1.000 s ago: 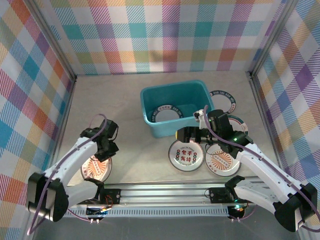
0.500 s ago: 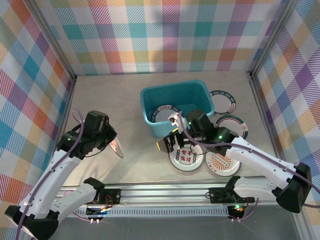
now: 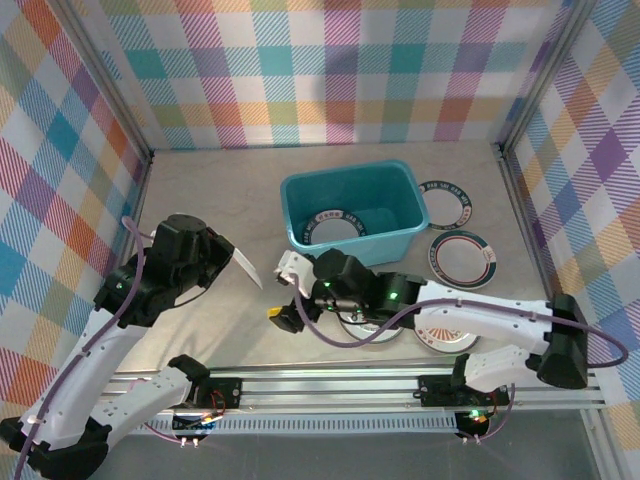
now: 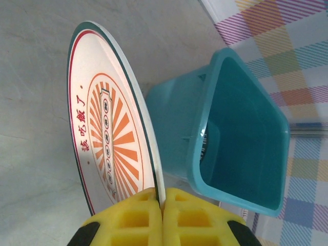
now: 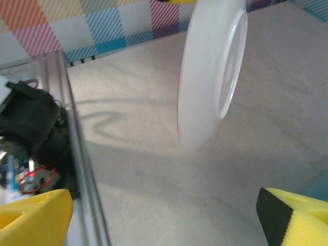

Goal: Place the plates into the plastic bin on the countertop

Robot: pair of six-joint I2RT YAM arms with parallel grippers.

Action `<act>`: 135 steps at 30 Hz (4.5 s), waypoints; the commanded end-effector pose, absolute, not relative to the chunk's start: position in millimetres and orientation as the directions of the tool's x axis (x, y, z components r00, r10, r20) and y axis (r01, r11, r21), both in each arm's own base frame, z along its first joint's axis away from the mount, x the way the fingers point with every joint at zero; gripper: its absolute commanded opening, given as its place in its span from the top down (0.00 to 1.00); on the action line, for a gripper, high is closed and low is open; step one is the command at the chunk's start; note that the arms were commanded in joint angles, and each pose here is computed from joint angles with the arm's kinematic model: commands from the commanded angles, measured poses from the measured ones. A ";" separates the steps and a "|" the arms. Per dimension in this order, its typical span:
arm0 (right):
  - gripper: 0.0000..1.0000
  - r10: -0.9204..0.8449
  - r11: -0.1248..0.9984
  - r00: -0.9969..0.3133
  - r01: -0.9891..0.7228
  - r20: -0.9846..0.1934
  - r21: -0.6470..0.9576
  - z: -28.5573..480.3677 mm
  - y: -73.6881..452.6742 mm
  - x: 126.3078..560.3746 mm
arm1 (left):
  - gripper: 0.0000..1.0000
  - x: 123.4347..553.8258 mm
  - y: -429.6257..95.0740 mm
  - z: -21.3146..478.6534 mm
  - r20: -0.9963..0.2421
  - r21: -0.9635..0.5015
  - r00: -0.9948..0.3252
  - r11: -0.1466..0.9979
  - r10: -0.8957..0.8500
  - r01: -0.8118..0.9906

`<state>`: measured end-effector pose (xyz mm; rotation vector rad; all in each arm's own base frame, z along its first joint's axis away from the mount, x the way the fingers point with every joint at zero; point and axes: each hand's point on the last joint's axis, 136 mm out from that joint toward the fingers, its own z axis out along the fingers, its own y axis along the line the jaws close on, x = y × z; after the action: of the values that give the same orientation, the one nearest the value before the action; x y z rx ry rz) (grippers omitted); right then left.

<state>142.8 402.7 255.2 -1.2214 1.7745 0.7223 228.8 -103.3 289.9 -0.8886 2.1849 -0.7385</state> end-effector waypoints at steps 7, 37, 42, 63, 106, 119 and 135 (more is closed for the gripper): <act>0.12 -0.331 0.504 -0.075 -0.857 -0.941 -0.109 274.3 446.6 175.9 | 1.00 233.5 -116.0 326.9 -0.350 -0.778 -0.511 0.547 -0.785 -0.308; 0.87 -0.237 0.647 -0.006 -0.747 -0.972 -0.153 276.3 465.9 196.0 | 1.00 231.0 -125.6 326.5 -0.336 -0.787 -0.526 0.540 -0.781 -0.300; 0.94 -0.223 0.656 -0.002 -0.740 -0.975 -0.149 281.0 463.3 195.2 | 0.96 229.2 -127.1 329.2 -0.340 -0.792 -0.532 0.541 -0.776 -0.283; 1.00 0.046 0.784 -0.306 -0.578 -0.951 0.225 341.2 343.3 271.3 | 0.36 224.0 -87.3 385.5 -0.639 -0.631 -0.446 0.759 -0.626 -0.161; 1.00 0.015 0.760 -0.813 -0.369 -0.582 0.535 255.4 205.4 437.2 | 0.44 419.4 -192.2 190.3 -0.370 -0.370 -0.884 0.918 -0.286 -0.142; 1.00 0.040 0.857 -0.810 -0.273 -0.585 0.437 243.0 179.9 441.3 | 0.70 430.3 -206.8 155.0 -0.313 -0.380 -0.897 0.907 -0.312 -0.183; 1.00 0.102 0.826 -0.816 -0.248 -0.568 0.505 260.4 186.0 436.3 | 0.91 452.2 -210.7 202.5 -0.556 -0.466 -0.754 0.882 -0.349 -0.065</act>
<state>436.1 180.6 220.2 -0.1076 2.5121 0.7039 431.3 -201.9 157.3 -0.3896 2.5738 -0.5020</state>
